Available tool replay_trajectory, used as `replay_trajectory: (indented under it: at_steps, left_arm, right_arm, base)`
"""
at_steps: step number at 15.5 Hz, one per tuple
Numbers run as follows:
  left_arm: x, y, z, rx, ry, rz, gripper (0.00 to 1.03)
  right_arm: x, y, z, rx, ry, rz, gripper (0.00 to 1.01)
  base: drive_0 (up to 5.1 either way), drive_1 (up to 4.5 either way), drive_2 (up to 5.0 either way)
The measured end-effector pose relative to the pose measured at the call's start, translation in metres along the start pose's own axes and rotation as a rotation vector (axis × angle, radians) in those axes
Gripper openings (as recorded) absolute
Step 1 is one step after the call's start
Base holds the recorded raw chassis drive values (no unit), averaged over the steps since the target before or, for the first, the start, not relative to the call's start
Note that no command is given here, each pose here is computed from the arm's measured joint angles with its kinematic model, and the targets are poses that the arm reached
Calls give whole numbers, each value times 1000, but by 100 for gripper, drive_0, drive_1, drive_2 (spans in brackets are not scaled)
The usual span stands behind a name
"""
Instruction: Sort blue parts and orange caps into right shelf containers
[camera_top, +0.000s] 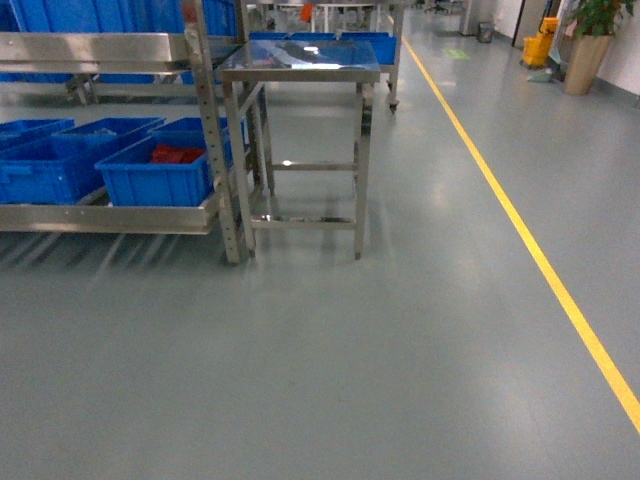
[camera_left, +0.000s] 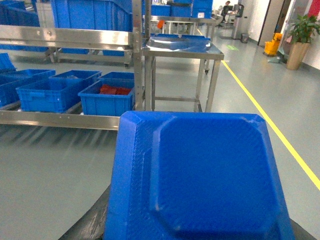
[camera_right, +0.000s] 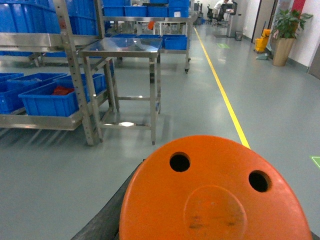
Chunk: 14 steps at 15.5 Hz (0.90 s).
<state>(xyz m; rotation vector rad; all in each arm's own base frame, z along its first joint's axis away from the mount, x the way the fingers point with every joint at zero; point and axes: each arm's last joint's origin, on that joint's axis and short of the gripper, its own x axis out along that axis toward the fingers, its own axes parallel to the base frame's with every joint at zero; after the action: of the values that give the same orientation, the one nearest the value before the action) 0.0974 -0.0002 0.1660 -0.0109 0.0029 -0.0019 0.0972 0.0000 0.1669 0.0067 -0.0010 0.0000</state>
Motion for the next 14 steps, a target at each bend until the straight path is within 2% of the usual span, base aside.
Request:
replay_trajectory:
  at_steps: [14]
  left_arm:
    - [0,0,0,0,-2,1,42]
  right_arm:
    - [0,0,0,0,-3,0,43]
  base:
    - [-2,422,-426]
